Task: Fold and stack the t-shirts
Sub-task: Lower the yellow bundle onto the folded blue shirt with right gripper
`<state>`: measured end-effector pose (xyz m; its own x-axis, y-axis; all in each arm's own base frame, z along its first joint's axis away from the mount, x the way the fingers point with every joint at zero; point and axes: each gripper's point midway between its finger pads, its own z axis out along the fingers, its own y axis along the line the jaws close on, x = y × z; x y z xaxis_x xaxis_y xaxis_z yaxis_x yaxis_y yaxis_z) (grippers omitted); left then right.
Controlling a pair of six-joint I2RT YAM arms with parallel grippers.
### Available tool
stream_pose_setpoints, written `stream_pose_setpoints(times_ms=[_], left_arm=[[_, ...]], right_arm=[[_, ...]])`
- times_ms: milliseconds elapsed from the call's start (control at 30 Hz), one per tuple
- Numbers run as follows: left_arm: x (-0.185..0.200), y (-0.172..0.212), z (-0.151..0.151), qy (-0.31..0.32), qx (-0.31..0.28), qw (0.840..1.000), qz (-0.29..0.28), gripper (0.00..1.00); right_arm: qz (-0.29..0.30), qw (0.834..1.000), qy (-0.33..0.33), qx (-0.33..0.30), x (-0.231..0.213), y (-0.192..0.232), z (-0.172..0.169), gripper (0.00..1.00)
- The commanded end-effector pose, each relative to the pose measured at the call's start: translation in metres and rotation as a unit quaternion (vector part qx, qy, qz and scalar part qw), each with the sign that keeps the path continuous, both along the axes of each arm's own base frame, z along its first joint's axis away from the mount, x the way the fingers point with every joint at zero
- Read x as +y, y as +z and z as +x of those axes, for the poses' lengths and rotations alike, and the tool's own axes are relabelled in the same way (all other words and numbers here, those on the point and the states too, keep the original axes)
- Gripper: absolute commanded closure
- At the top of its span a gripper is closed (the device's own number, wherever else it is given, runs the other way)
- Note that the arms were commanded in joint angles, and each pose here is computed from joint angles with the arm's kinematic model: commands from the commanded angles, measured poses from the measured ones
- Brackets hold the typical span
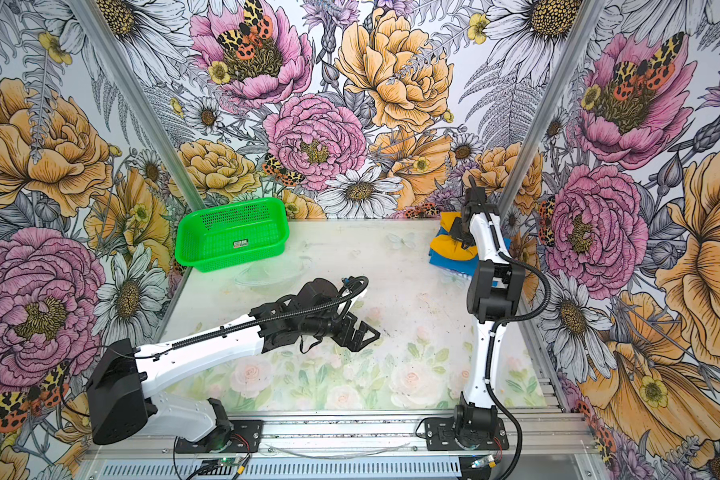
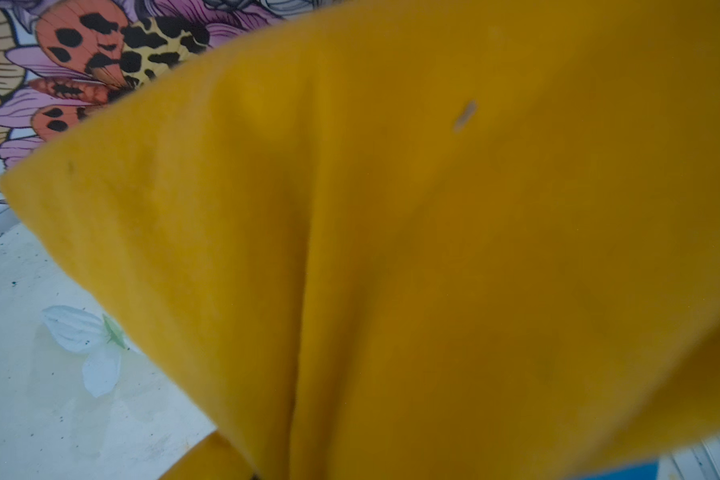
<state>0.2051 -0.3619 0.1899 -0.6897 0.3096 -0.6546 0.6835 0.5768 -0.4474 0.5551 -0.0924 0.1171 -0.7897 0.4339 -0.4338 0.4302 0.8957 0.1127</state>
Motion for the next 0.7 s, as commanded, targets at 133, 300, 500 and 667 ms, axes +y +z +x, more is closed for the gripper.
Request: stream_pose_setpoints(times_ms=[133,300,500,667], left_arm=[[-0.006,0.014,0.006,-0.002,-0.030,0.999,-0.014,0.01],[-0.006,0.015,0.007,0.001,-0.031,0.999,-0.017,0.01],[-0.004,0.012,0.007,0.004,-0.030,0.999,-0.013,0.01],[-0.003,0.007,0.007,0.006,-0.024,1.000,-0.010,0.01]], right_arm=[[-0.014,0.997,-0.073,-0.020,-0.028,0.025,-0.007,1.00],[0.009,0.995,-0.098,-0.022,-0.036,0.022,-0.009,1.00],[0.025,0.995,-0.092,-0.017,-0.032,0.013,-0.006,0.80],[0.033,0.998,-0.055,-0.028,-0.024,0.033,-0.014,0.35]])
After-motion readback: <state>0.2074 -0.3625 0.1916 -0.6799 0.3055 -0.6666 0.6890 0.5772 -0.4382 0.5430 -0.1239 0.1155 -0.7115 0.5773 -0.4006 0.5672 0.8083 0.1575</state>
